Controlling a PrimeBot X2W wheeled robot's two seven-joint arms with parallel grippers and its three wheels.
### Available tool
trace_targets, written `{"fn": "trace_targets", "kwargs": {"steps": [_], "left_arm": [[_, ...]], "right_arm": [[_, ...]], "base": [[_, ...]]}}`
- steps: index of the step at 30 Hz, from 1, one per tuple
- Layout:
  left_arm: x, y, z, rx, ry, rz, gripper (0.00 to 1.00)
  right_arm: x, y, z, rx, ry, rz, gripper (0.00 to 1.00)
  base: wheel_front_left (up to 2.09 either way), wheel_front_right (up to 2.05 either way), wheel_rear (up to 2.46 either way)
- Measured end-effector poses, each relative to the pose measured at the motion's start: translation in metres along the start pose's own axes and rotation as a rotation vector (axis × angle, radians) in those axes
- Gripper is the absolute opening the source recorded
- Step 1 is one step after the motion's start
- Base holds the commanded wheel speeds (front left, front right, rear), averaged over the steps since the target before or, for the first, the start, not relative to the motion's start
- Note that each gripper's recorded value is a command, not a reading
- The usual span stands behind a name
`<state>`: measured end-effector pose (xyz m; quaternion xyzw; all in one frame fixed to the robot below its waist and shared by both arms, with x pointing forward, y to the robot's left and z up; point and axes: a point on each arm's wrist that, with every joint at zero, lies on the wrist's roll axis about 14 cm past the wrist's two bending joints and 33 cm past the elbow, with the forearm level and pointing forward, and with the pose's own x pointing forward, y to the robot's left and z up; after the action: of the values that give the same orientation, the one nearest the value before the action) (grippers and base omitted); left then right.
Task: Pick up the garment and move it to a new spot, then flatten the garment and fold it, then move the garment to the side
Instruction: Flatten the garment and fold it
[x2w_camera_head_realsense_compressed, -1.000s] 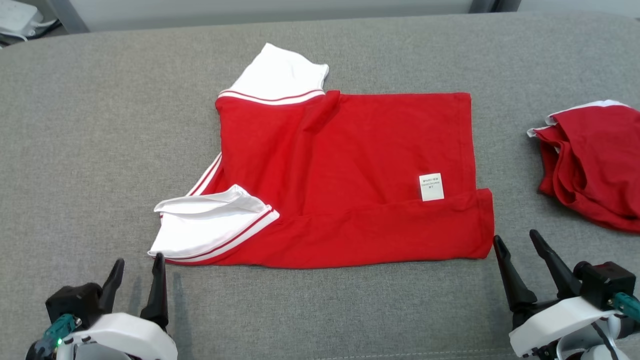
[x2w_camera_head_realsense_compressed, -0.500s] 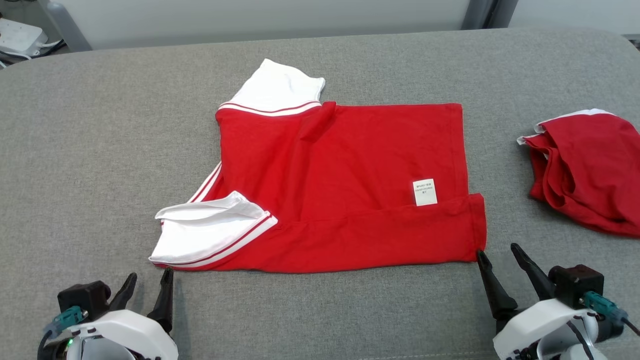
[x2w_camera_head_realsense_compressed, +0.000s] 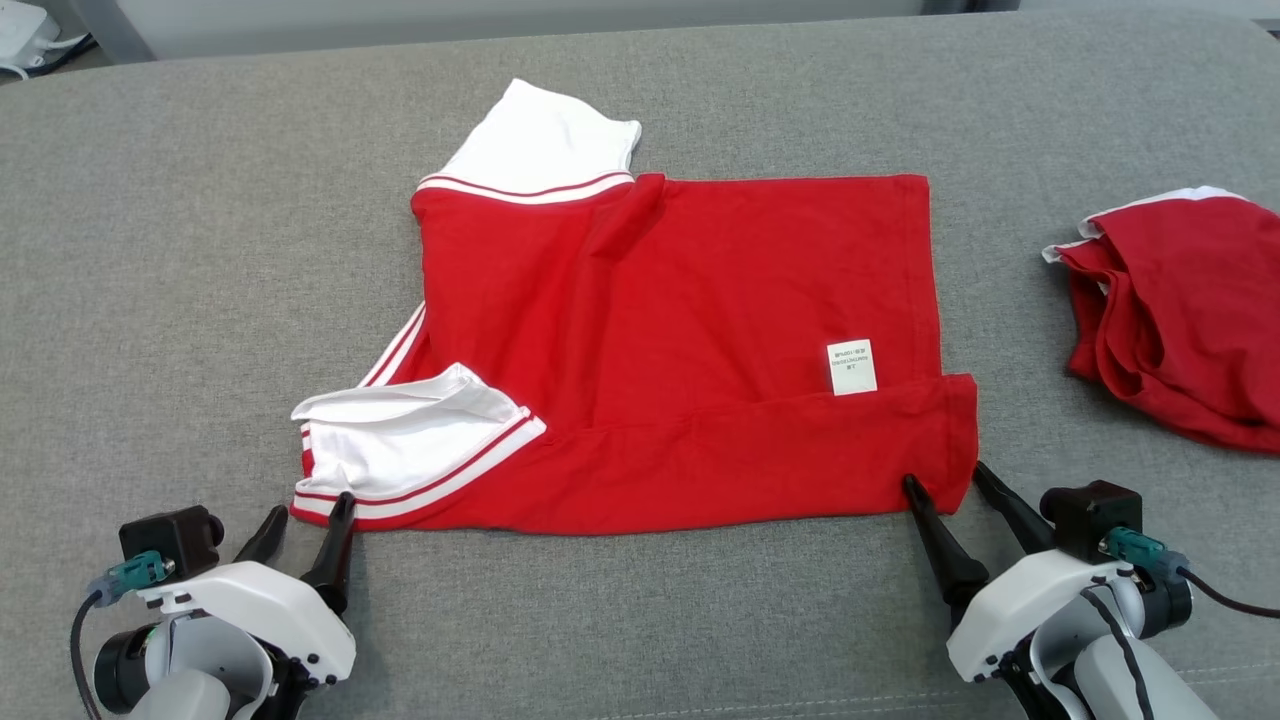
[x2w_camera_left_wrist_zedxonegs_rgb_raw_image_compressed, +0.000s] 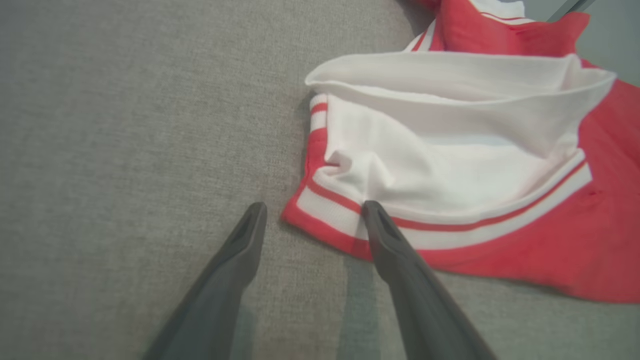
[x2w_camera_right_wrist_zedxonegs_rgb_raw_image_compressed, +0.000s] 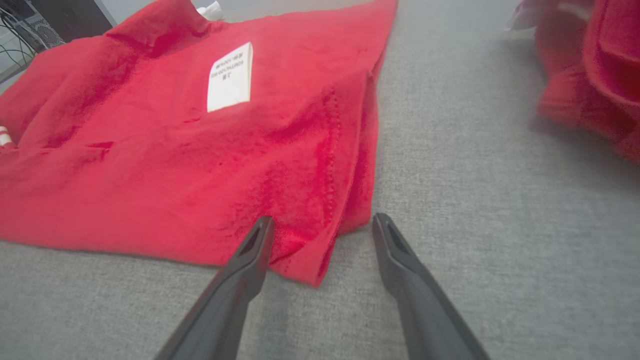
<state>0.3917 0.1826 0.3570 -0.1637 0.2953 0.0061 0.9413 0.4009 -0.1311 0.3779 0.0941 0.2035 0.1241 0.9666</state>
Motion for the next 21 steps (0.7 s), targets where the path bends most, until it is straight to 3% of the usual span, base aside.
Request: {"fn": "trace_targets", "kwargs": {"steps": [6,7,8,9,10,11,12,21], "left_arm": [[0.007,-0.001,0.001,-0.006,0.014,-0.009,1.00],[0.008,-0.001,0.001,-0.012,0.018,-0.010,1.00],[0.008,-0.001,0.001,-0.012,0.018,-0.010,1.00],[0.009,-0.001,0.000,-0.024,0.026,-0.016,1.00],[0.009,-0.004,0.000,-0.034,0.033,-0.026,0.96],[0.009,-0.004,0.000,-0.034,0.033,-0.026,0.47],[0.010,-0.005,0.000,-0.042,0.036,-0.033,0.00],[0.008,-0.012,0.001,-0.074,0.032,-0.066,0.00]], "right_arm": [[0.008,0.004,-0.003,-0.004,0.024,0.019,1.00],[0.008,0.004,-0.004,0.002,0.031,0.018,0.80],[0.008,0.004,-0.004,0.002,0.031,0.018,0.49],[0.010,0.003,-0.004,0.004,0.034,0.018,0.44],[0.010,0.002,-0.004,0.005,0.039,0.017,0.31],[0.010,0.002,-0.004,0.005,0.039,0.017,0.03],[0.010,0.002,-0.005,0.007,0.045,0.017,0.00],[0.011,0.005,-0.008,0.028,0.067,0.030,0.00]], "base": [[0.00,0.00,0.00],[0.00,0.00,0.00],[0.00,0.00,0.00],[0.00,0.00,0.00],[0.00,0.00,0.00],[0.00,0.00,0.00],[0.00,0.00,0.00],[0.00,0.00,0.00]]}}
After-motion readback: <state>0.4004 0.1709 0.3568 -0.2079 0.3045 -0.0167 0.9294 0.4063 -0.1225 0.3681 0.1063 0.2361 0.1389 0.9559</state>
